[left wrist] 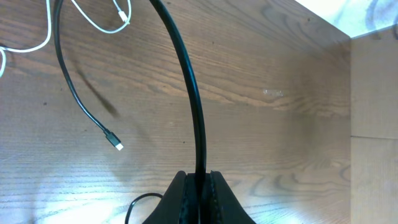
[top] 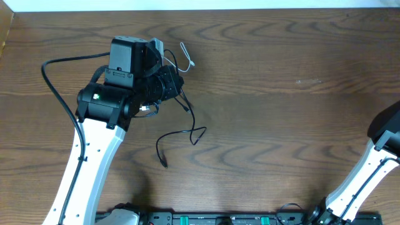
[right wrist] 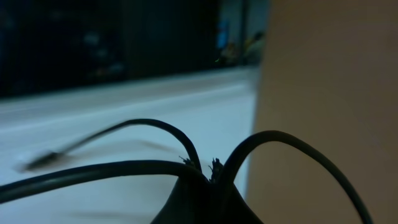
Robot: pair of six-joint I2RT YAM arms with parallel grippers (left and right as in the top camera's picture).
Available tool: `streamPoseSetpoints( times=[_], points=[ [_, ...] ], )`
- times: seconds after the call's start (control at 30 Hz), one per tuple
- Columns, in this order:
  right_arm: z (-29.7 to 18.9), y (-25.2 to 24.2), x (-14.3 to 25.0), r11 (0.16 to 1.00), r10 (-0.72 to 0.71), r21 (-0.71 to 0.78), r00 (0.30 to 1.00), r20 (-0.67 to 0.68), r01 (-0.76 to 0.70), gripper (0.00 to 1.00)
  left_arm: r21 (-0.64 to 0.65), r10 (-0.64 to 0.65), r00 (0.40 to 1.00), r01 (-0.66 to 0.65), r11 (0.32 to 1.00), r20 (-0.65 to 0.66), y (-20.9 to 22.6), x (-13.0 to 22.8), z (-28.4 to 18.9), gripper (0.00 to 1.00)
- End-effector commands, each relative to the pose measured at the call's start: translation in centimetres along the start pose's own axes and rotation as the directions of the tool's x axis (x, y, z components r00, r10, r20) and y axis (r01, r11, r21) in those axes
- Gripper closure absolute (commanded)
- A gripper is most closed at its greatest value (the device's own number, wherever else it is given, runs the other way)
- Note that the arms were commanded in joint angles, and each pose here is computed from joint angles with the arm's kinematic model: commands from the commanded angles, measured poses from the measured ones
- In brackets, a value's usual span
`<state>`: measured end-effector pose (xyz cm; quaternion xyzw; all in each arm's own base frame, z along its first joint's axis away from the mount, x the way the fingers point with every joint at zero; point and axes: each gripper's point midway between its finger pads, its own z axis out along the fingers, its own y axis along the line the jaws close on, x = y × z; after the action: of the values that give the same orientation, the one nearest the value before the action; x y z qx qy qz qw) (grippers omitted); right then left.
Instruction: Untangle cables
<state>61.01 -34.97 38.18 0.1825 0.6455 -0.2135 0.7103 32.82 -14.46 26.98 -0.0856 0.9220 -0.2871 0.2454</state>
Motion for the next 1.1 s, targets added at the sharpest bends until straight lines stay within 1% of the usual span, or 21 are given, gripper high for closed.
streamPoseSetpoints(
  times=[0.0, 0.03, 0.07, 0.13, 0.17, 0.2, 0.23, 0.27, 0.33, 0.4, 0.43, 0.5, 0.6, 0.73, 0.77, 0.8, 0.87, 0.93, 0.97, 1.03, 1.07],
  points=[
    [1.5, -4.5, 9.0, 0.981, -0.046, 0.180, 0.988, -0.145, 0.072, 0.99, -0.003, -0.011, 1.000, 0.011, 1.000, 0.003, 0.0, 0.0, 0.0, 0.92],
    [1.5, -5.4, 11.0, 0.973, -0.046, 0.213, 0.982, -0.185, 0.086, 0.99, -0.003, -0.016, 1.000, 0.016, 1.000, 0.003, 0.0, 0.0, 0.0, 0.92],
    [1.5, -6.2, 13.7, 0.966, -0.046, 0.236, 0.968, -0.246, 0.106, 0.99, -0.003, -0.028, 1.000, 0.028, 1.000, 0.002, 0.0, 0.0, 0.0, 0.92],
    [0.8, -7.2, 19.3, 0.959, -0.047, 0.242, 0.923, -0.382, 0.149, 0.99, -0.004, -0.038, 0.999, 0.038, 0.999, 0.002, 0.0, 0.0, 0.0, 0.92],
    [0.2, -7.6, 22.2, 0.954, -0.043, 0.245, 0.891, -0.453, 0.171, 0.89, -0.003, -0.038, 0.999, 0.038, 0.999, 0.002, 0.0, 0.0, 0.0, 0.92],
    [-0.5, -8.0, 24.7, 0.950, -0.043, 0.244, 0.856, -0.514, 0.194, 0.64, -0.003, -0.038, 0.999, 0.038, 0.999, 0.002, 0.0, 0.0, 0.0, 0.92],
    [-1.1, -8.3, 26.9, 0.946, -0.043, 0.242, 0.823, -0.566, 0.216, 0.36, -0.003, -0.038, 0.999, 0.038, 0.999, 0.002, 0.0, 0.0, 0.0, 0.92],
    [-1.6, -8.4, 28.0, 0.945, -0.044, 0.236, 0.801, -0.597, 0.228, 0.23, -0.004, -0.037, 0.999, 0.037, 0.999, 0.002, 0.0, 0.0, 0.0, 0.92],
    [-2.7, -8.5, 29.8, 0.946, -0.038, 0.220, 0.753, -0.657, 0.239, 0.09, -0.004, -0.038, 0.999, 0.038, 0.999, 0.002, 0.0, 0.0, 0.0, 0.92],
    [-3.6, -7.5, 30.0, 0.965, 0.011, 0.197, 0.721, -0.693, 0.174, 0.06, -0.004, -0.038, 0.999, 0.038, 0.999, 0.002, 0.0, 0.0, 0.0, 0.92],
    [-3.9, -7.2, 29.7, 0.969, 0.034, 0.197, 0.712, -0.702, 0.148, 0.02, -0.003, -0.038, 0.999, 0.038, 0.999, 0.002, 0.0, 0.0, 0.0, 0.92],
    [-4.4, -7.2, 28.5, 0.965, 0.105, 0.242, 0.704, -0.702, 0.097, 0.01, -0.004, -0.038, 0.999, 0.038, 0.999, 0.002, 0.0, 0.0, 0.0, 0.92],
    [-4.5, -7.6, 25.4, 0.955, 0.190, 0.297, 0.720, -0.668, 0.023, 0.01, -0.008, -0.041, 0.999, 0.041, 0.999, -0.006, 0.1, 0.2, 0.0, 0.92],
    [-4.1, -7.1, 19.1, 0.966, 0.200, 0.252, 0.770, -0.606, -0.052, 0.01, -0.016, -0.045, 0.999, 0.045, 0.999, -0.016, 0.3, 0.5, 0.0, 0.92],
    [-4.2, -6.4, 15.9, 0.973, 0.203, 0.209, 0.791, -0.577, -0.098, 0.01, -0.016, -0.045, 0.999, 0.044, 0.999, -0.015, 0.3, 0.5, 0.0, 0.92],
    [-4.4, -6.1, 14.4, 0.975, 0.207, 0.186, 0.797, -0.567, -0.121, 0.01, -0.016, -0.045, 0.999, 0.044, 0.999, -0.015, 0.3, 0.5, 0.0, 0.92],
    [-5.2, -5.6, 12.7, 0.974, 0.222, 0.164, 0.791, -0.569, -0.156, 0.01, -0.016, -0.044, 0.999, 0.044, 0.999, -0.015, 0.3, 0.5, 0.0, 0.92],
    [-6.4, -5.4, 12.3, 0.971, 0.236, 0.173, 0.761, -0.604, -0.164, 0.02, -0.016, -0.044, 0.999, 0.044, 0.999, -0.015, 0.3, 0.4, 0.0, 0.92],
    [-7.3, -5.6, 12.9, 0.968, 0.245, 0.195, 0.732, -0.635, -0.156, 0.09, -0.017, -0.044, 0.999, 0.044, 0.999, -0.013, 0.3, 0.4, 0.0, 0.92],
    [-9.1, -6.4, 14.5, 0.943, 0.319, 0.295, 0.666, -0.674, -0.154, 0.28, -0.025, -0.044, 0.999, 0.044, 0.999, -0.007, 0.5, 0.3, 0.0, 0.92],
    [-9.7, -7.2, 15.4, 0.922, 0.362, 0.360, 0.644, -0.674, -0.142, 0.46, -0.028, -0.044, 0.999, 0.044, 0.999, -0.006, 0.5, 0.3, 0.0, 0.92]
  ],
)
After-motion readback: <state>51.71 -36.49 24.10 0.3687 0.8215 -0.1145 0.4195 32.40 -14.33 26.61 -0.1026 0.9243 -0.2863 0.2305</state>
